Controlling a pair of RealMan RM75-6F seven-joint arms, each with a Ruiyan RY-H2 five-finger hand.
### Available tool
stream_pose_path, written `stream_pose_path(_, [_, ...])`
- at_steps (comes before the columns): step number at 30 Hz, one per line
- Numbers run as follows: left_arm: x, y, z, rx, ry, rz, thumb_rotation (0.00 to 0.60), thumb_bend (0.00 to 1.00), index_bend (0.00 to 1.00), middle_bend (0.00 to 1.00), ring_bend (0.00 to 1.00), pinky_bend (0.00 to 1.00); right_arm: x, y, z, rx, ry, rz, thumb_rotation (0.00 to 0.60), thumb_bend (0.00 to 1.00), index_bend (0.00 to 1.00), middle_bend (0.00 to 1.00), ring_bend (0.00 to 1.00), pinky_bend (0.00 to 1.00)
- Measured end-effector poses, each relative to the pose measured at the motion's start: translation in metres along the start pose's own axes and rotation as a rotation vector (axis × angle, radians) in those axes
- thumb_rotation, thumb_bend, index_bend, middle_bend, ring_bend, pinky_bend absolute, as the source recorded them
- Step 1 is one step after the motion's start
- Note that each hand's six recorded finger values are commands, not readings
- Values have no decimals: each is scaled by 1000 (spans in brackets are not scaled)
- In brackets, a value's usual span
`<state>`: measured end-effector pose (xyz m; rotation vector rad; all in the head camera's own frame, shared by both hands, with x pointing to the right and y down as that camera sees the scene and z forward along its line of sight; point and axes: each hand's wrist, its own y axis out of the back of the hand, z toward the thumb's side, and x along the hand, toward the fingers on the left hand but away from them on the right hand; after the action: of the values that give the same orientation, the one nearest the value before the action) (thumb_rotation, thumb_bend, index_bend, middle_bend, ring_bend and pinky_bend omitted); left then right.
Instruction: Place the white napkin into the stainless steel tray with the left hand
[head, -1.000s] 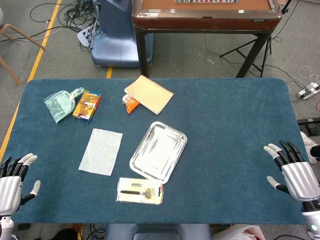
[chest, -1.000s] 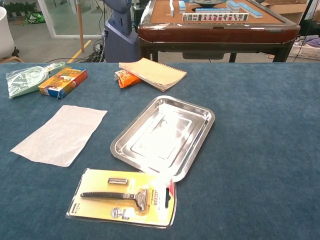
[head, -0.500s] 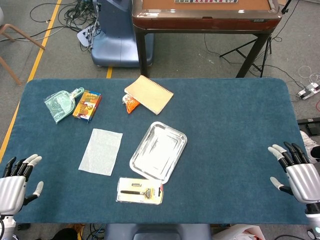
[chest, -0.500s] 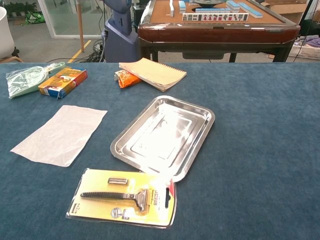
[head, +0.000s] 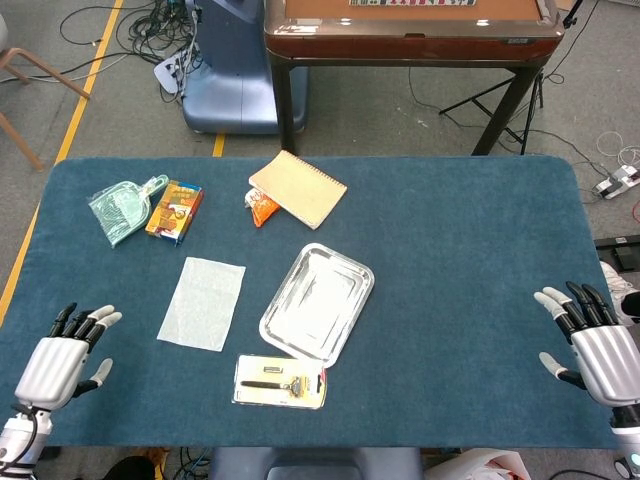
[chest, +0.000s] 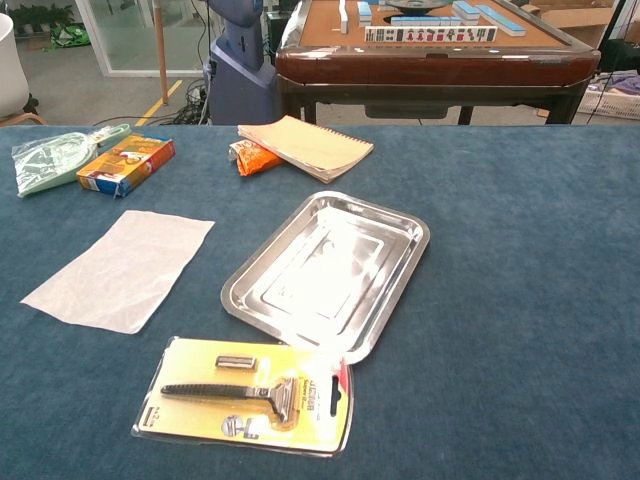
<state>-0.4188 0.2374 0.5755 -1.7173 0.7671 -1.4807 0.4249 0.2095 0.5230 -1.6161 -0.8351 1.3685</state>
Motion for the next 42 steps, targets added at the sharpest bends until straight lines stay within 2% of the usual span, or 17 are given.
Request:
stream_pose_path(3, [16, -10, 2, 39, -51, -49, 600, 332, 223, 158, 155, 45, 1, 1, 0, 1, -3, -1, 600, 197, 156, 175, 51, 93])
stream_pose_path(7, [34, -20, 5, 98, -103, -77, 600, 332, 237, 158, 169, 55, 2, 2, -1, 4, -8, -1, 600, 197, 156, 175, 51, 93])
stream_pose_path(14, [60, -38, 13, 153, -159, -99, 600, 243, 274, 158, 169, 55, 3, 2, -1, 4, -13, 1, 600, 197, 156, 175, 51, 93])
stream_pose_path(25, [89, -63, 12, 141, -184, -81, 600, 239, 386, 160, 169, 55, 3, 2, -3, 9, -25, 4, 600, 197, 156, 175, 51, 93])
stream_pose_path(42, [96, -91, 3, 126, -174, -84, 600, 239, 384, 164, 169, 55, 5, 2, -5, 16, -41, 12, 600, 198, 156, 175, 51, 93])
